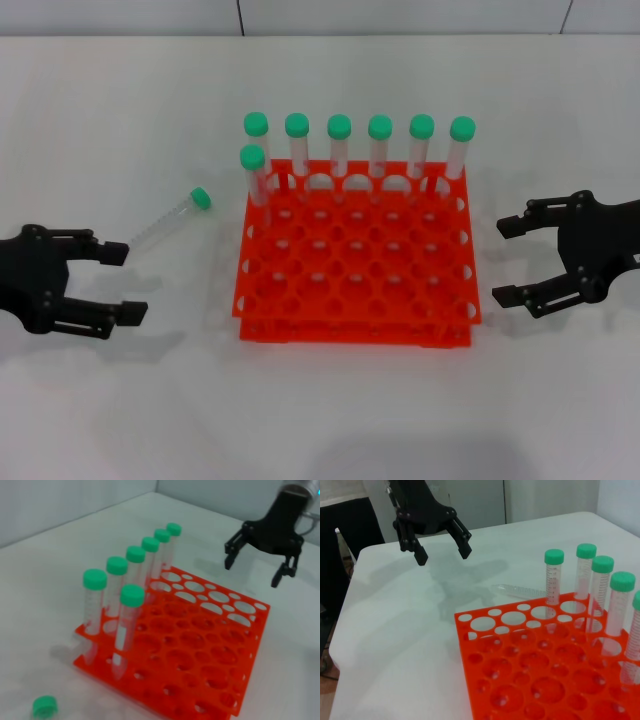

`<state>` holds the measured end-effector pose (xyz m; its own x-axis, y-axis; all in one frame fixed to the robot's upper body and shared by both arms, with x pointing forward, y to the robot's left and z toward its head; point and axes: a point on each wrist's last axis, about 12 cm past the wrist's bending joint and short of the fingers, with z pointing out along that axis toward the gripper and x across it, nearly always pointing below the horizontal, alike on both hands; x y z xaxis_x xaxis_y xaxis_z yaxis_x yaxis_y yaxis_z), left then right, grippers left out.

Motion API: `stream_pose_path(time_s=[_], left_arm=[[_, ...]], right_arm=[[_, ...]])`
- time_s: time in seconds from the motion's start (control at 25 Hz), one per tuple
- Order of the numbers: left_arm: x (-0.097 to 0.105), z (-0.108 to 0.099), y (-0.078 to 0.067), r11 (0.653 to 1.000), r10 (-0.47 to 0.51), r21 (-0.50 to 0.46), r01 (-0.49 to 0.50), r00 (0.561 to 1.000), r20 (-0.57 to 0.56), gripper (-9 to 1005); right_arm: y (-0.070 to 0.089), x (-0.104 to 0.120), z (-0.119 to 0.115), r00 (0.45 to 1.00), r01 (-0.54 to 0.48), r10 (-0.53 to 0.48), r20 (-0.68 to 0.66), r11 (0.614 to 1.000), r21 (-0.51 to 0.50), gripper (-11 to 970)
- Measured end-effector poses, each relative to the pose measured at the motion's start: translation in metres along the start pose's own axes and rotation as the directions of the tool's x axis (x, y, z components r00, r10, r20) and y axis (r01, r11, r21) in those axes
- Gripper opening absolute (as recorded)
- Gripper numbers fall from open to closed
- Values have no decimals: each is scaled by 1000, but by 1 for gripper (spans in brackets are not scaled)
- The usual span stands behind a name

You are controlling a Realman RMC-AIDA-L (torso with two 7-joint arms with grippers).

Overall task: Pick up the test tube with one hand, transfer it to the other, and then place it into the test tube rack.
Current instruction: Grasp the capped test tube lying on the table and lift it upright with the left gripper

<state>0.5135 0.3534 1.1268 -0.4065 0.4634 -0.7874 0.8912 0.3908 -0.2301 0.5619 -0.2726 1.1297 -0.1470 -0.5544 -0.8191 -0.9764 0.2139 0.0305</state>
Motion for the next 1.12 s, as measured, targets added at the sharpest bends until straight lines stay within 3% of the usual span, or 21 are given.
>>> stream_pose_path(time_s=[0.08,0.12,0.52,0.72,0.92,1.12], left_arm=[[-2,-2,-1,1000,-25,-13,25,1000,-5,874],[-6,-8,-6,995,-84,-59,81,996,-35,874],[-29,-23,-22,954,-235,-229,193,956,-173,873],[-42,-27,-13,904,-357,-321,283,912,-201,873],[-53,-28,-1,869,-400,-392,301,895,-200,873],[-50,-23,9,852,-439,-414,320,868,-233,872]], right_arm=[[0,0,-1,1000,1,-1,-1,1000,1,872],[0,0,-1,1000,1,-1,-1,1000,1,872],[0,-2,-2,1000,14,-14,0,1000,3,872],[0,-4,-1,1000,22,-22,3,1000,3,872],[1,-4,0,1000,23,-23,3,1000,1,872],[1,-7,4,999,30,-30,11,1000,-6,872]])
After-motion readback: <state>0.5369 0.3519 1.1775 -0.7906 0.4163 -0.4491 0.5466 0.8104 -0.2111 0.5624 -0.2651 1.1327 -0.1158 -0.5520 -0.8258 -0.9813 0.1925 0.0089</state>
